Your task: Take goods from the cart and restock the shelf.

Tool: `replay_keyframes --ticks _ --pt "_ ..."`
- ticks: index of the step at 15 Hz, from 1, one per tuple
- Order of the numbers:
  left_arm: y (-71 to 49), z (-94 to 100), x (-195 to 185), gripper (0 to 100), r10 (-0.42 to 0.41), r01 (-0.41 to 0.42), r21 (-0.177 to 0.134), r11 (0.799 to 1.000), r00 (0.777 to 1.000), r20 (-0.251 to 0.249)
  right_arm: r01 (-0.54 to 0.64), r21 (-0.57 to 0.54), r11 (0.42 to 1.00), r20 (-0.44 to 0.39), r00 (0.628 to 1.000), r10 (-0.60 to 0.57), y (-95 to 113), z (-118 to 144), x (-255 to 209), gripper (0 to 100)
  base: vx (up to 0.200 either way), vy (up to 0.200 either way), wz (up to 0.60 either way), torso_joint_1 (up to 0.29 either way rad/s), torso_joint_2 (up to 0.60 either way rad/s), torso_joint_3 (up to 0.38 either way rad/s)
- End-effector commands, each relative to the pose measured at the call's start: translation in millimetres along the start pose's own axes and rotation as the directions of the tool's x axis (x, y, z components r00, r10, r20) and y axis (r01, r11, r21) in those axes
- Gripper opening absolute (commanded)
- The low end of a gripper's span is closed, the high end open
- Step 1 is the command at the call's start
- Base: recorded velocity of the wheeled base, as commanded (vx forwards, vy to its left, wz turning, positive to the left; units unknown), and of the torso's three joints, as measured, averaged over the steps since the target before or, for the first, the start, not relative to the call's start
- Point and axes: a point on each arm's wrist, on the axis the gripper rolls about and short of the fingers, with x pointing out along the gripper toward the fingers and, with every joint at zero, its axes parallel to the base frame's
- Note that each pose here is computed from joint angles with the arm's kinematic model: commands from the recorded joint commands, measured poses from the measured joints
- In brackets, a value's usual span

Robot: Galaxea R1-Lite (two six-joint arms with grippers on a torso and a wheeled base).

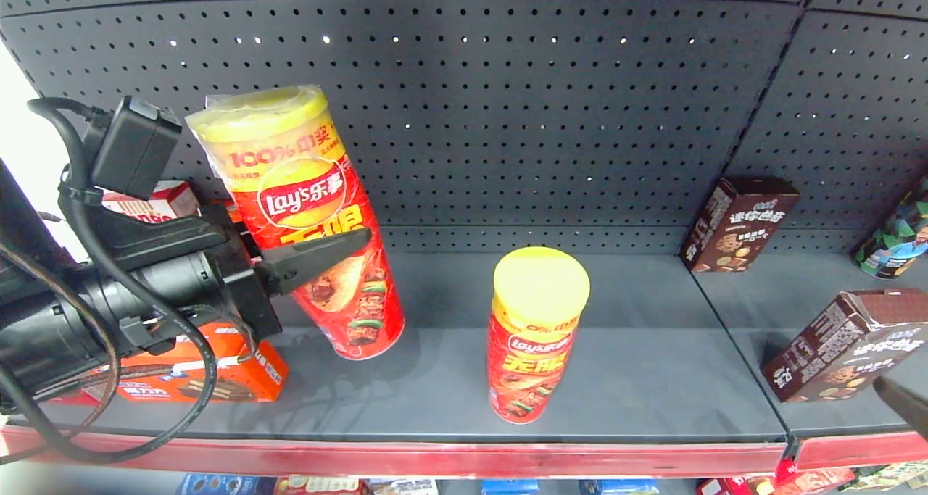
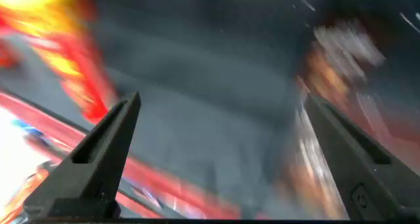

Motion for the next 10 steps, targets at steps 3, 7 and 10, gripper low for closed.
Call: replay_keyframes --ticks 3,7,10 --pt "-2.7 1.6 -3 0 -0.001 0.001 0.004 1.0 1.0 0.007 0.305 0.025 0.952 -0.054 0.951 -0.303 33 -77 -75 100 0.0 0.0 0.0 0.0 0.0 0.0" --pt "-5.9 1.4 -9 0 0.002 -0.002 0.005 1.0 1.0 0.007 0.499 0.075 0.863 -0.099 0.865 -0.492 28 -94 -75 100 0.0 0.0 0.0 0.0 0.0 0.0" --pt "-6.1 1.3 -9 0 0.002 -0.002 0.005 1.0 1.0 0.007 0.588 0.055 0.807 -0.123 0.806 -0.579 26 -97 -76 100 0.0 0.0 0.0 0.0 0.0 0.0"
